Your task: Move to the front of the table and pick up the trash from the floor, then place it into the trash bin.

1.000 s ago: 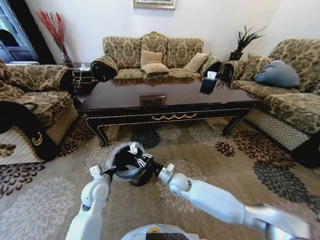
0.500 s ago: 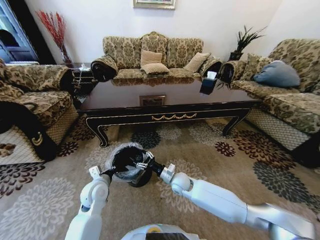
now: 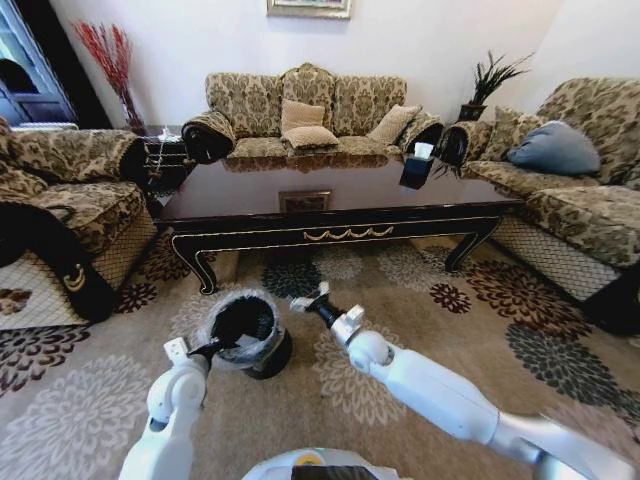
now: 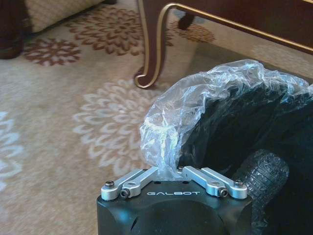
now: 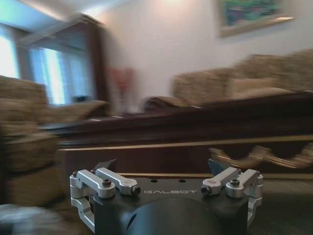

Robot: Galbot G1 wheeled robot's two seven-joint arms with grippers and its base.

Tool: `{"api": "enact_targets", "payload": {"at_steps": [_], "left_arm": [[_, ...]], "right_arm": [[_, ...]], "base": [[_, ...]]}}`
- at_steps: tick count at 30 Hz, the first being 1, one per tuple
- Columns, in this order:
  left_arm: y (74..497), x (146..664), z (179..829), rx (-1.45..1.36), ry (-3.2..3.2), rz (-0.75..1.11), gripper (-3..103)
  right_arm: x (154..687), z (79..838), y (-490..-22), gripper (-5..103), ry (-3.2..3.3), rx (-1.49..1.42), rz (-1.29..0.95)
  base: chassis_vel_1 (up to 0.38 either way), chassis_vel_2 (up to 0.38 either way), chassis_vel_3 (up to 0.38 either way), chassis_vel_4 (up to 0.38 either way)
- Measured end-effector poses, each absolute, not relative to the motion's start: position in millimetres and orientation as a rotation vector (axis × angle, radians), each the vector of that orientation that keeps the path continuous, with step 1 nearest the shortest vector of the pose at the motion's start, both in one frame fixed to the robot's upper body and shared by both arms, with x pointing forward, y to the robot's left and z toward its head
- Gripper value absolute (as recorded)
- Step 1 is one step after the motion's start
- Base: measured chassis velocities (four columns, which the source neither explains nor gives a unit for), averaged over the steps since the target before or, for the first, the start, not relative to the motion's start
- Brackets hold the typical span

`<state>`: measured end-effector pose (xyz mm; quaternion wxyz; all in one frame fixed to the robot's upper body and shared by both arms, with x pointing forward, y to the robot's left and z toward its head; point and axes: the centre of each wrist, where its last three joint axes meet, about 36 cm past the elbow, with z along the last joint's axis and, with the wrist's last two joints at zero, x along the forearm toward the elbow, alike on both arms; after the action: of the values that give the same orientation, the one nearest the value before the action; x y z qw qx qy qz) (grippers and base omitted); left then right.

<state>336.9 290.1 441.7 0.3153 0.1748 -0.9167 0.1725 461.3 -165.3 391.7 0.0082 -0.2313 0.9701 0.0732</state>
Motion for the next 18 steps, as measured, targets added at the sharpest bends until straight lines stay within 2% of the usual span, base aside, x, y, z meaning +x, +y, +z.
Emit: {"api": "enact_targets", "payload": {"at_steps": [6, 11, 18], "left_arm": [[305.7, 329.7, 430.8, 0.619, -2.341, 0.423, 2], [312.2, 327.5, 419.4, 0.66, -2.295, 0.414, 2], [312.4, 335.6, 409.5, 0.651, -2.274, 0.421, 2]], "right_arm": [[456.4, 354.9, -198.1, 100, 3.223, -0.252, 0.199], [456.2, 337.8, -220.7, 100, 3.274, 0.017, 0.222], [447.9, 322.2, -241.3, 100, 3.295, 0.177, 0.204]], "base": [[0.0, 0.0, 0.0, 0.0], [0.0, 0.0, 0.0, 0.0], [0.0, 0.0, 0.0, 0.0]]}}
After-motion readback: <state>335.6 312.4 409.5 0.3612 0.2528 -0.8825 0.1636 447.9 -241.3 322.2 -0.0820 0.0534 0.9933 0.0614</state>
